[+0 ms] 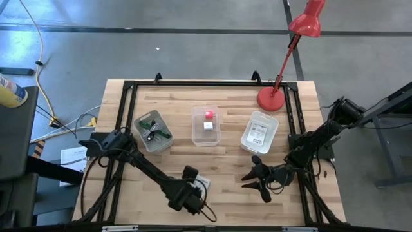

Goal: Pick and place items into bin
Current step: Put the card reader box into the white bin

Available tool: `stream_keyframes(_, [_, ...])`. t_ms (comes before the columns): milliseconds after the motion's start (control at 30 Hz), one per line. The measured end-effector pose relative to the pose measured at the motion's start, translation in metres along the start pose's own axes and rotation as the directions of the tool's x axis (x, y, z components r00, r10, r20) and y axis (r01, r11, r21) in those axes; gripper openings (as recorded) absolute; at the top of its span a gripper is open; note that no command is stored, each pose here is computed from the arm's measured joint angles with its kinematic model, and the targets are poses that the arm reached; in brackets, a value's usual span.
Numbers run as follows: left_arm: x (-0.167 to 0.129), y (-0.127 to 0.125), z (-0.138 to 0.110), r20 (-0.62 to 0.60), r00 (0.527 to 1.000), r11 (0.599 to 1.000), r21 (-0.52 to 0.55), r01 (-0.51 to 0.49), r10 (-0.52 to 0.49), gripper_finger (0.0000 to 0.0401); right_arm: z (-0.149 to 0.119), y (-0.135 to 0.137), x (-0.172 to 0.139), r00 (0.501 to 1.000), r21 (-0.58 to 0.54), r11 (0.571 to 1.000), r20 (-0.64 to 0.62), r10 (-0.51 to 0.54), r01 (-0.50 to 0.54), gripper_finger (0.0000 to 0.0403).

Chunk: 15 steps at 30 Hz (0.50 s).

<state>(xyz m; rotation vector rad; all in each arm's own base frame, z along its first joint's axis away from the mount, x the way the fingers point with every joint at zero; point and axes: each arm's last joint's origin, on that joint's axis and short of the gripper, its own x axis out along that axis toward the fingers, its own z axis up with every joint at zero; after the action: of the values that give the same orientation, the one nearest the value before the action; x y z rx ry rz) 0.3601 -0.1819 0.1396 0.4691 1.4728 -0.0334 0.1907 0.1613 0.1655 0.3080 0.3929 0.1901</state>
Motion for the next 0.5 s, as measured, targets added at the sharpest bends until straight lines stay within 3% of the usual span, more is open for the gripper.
stream_keyframes(500, [0.009,0.034,0.035,0.278,0.96,0.977,-0.188,0.097,-0.041,0.0232,-0.01,0.01,-0.006,0.994,0.132,0.989,-0.076,0.075,-0.065,0.0112])
